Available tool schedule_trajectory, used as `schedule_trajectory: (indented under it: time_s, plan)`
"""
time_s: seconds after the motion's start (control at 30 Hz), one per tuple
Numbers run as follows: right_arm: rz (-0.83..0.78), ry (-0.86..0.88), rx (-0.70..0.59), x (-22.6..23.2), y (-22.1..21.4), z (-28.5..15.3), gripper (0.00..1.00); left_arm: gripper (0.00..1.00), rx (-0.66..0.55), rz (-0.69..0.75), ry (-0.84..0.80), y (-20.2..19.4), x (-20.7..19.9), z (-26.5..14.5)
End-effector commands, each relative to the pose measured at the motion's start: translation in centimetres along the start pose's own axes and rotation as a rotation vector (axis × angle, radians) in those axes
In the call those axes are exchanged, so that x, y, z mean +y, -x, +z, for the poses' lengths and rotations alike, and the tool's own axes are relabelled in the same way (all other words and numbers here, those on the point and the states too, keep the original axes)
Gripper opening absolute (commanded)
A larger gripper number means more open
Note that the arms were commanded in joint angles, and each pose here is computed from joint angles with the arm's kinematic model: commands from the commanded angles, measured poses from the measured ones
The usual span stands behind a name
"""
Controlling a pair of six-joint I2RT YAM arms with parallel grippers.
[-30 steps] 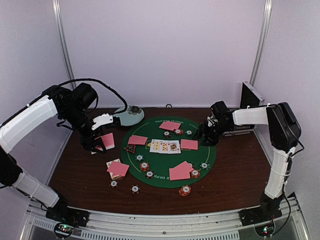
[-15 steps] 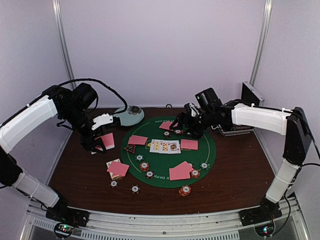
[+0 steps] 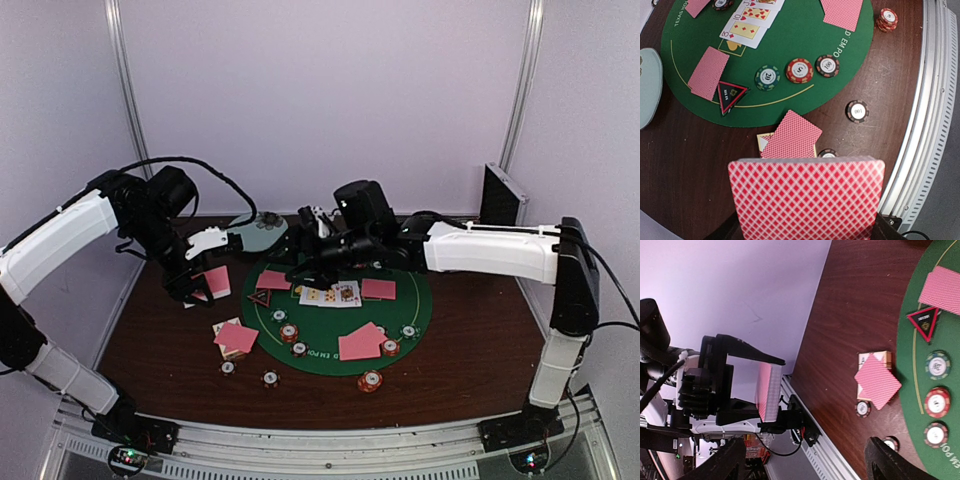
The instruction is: Distribute texas hold em gaming equipment
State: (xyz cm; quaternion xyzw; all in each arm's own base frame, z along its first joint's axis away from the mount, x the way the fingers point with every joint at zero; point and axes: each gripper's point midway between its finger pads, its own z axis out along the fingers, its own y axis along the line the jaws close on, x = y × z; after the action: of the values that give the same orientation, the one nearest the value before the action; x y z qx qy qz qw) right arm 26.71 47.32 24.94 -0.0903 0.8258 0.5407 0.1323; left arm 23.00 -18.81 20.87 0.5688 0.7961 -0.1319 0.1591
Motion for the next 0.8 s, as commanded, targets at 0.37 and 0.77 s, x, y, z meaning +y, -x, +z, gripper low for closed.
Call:
schedule_trajectory:
  time_s: [0.37, 0.77]
  plan:
    - [0.027, 0.213, 0.135, 6.3, -4.4, 7.3, 0.83, 0.00, -0.062, 0.002, 0.024, 1.7, 0.7, -0.9]
    - [0.064, 0.238, 0.139, 5.9, -3.6, 10.6, 0.80, 0.00, -0.068, 0.005, 0.033, 1.7, 0.7, -1.2]
